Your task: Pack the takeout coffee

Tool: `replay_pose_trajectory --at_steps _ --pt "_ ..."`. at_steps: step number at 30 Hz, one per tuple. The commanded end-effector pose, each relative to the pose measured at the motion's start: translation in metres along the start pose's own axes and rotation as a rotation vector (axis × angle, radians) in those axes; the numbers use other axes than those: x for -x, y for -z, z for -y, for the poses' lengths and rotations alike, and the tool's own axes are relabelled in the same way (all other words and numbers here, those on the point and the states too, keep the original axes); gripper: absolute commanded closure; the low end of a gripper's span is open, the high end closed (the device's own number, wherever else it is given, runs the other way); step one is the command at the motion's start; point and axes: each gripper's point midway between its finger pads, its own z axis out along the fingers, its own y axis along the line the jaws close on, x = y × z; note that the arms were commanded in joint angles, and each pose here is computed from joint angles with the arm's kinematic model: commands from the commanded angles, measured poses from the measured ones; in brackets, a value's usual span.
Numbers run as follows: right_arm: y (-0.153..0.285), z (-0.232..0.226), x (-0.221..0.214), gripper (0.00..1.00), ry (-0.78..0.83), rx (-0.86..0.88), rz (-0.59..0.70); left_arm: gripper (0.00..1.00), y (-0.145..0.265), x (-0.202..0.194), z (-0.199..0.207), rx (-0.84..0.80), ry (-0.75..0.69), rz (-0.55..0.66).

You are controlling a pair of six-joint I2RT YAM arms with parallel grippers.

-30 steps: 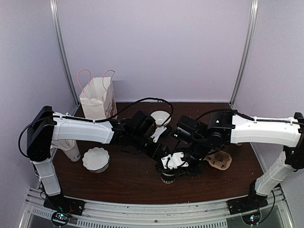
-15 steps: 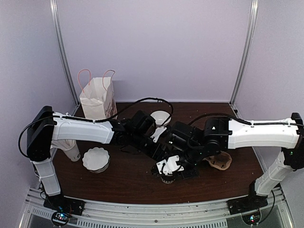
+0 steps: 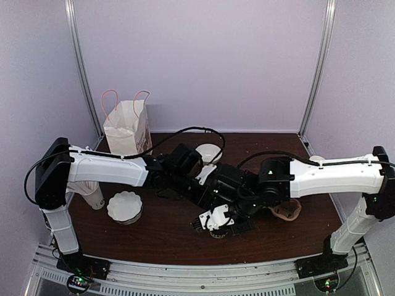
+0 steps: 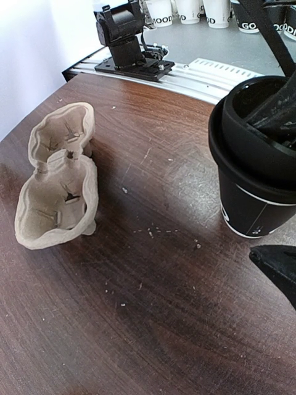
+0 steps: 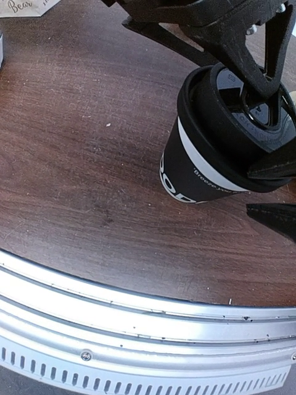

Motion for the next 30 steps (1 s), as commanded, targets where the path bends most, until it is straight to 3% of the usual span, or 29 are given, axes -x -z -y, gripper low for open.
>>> replay_pose_trajectory --at_steps 1,12,17,23,30 --pt "-0.019 -0.001 -0.007 0.83 0.025 -0.032 -0.056 0.37 -0.017 -0.056 -0.033 0.090 0.065 -0.164" --pt "-0.068 -0.040 -0.049 0.88 0.040 0.097 -0.244 0.37 -0.018 -0.061 -0.036 0.097 0.071 -0.175" --pt "-0.065 -0.041 -0.050 0.89 0.057 0.099 -0.243 0.37 -0.018 -0.062 -0.037 0.099 0.073 -0.179" --pt "-0.079 -0.065 -0.056 0.89 0.046 0.220 -0.291 0.38 -0.018 -0.062 -0.038 0.107 0.071 -0.180" --pt "-0.089 -0.058 -0.061 0.90 0.023 0.168 -0.336 0.38 -0.016 -0.062 -0.038 0.110 0.068 -0.178"
